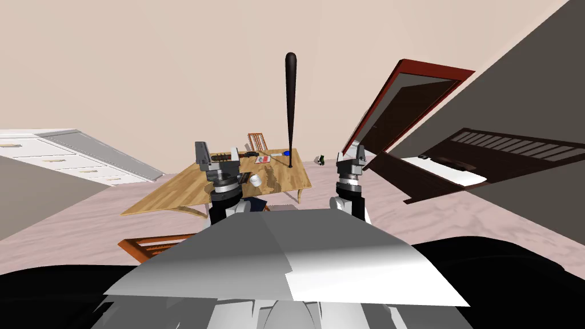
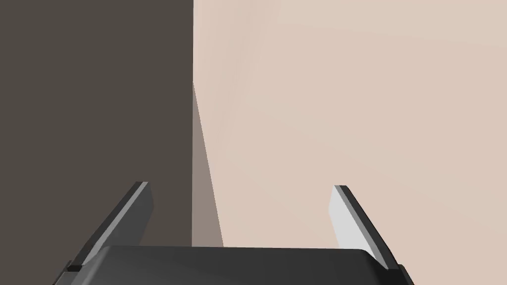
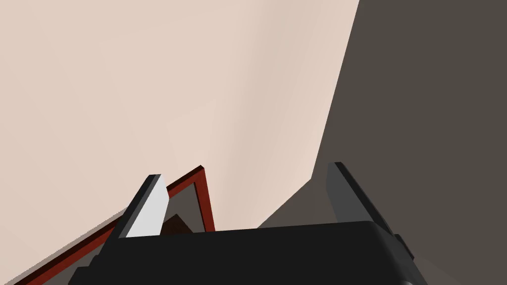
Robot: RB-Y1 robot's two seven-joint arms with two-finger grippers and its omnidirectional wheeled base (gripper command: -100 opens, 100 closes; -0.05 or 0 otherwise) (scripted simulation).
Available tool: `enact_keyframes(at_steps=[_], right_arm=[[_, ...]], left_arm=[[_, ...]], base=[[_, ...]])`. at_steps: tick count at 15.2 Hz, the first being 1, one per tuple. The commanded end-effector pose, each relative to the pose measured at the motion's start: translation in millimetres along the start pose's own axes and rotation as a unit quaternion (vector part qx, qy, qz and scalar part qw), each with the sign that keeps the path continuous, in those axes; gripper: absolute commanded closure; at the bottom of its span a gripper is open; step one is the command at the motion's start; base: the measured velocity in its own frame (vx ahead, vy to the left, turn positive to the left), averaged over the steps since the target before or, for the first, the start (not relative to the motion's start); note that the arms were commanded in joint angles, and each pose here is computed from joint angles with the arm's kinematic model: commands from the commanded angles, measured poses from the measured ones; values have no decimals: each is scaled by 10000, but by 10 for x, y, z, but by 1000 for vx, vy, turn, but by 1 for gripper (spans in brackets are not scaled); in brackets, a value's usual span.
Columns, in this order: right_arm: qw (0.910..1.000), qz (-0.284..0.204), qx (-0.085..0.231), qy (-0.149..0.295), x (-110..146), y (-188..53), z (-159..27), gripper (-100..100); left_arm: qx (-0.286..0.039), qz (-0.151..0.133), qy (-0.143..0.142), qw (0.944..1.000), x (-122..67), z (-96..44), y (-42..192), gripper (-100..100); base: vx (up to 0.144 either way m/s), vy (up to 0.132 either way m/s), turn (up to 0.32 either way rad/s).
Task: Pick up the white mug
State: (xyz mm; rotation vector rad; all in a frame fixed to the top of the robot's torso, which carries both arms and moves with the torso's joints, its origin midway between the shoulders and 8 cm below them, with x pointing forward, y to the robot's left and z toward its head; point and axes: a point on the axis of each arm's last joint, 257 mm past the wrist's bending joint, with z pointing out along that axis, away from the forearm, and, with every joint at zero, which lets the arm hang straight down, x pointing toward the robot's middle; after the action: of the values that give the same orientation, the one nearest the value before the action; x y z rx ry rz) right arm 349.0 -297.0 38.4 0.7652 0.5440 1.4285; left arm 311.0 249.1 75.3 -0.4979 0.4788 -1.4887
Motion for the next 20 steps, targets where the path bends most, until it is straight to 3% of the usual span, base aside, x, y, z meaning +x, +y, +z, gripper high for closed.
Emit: enact_keyframes(at_steps=[1,2,9,11,14,16,17,20], right_arm=[[10000,0,0,0,0,0,0,0],[10000,0,0,0,0,0,0,0],[10000,0,0,0,0,0,0,0],[10000,0,0,0,0,0,0,0],[10000,0,0,0,0,0,0,0],[10000,0,0,0,0,0,0,0],[10000,0,0,0,0,0,0,0],[10000,0,0,0,0,0,0,0]], left_arm=[[-236,56,194,9995,31,-13,160,-100],[-236,56,194,9995,31,-13,160,-100],[-1210,295,493,9910,-30,-102,857,-100],[-1258,298,487,9904,-34,-107,881,-100],[-1746,442,543,9821,-126,-177,1239,-100],[-1830,449,531,9807,-134,-191,1280,-100],[-2060,528,547,9756,-194,-231,1455,-100],[-2431,621,532,9665,-282,-305,1697,-100]], base=[[-7,4,-28],[-13,7,-40],[-22,14,-44],[-18,15,-29],[-13,10,-48],[-16,14,-34],[-15,13,-40],[-20,15,-62]])
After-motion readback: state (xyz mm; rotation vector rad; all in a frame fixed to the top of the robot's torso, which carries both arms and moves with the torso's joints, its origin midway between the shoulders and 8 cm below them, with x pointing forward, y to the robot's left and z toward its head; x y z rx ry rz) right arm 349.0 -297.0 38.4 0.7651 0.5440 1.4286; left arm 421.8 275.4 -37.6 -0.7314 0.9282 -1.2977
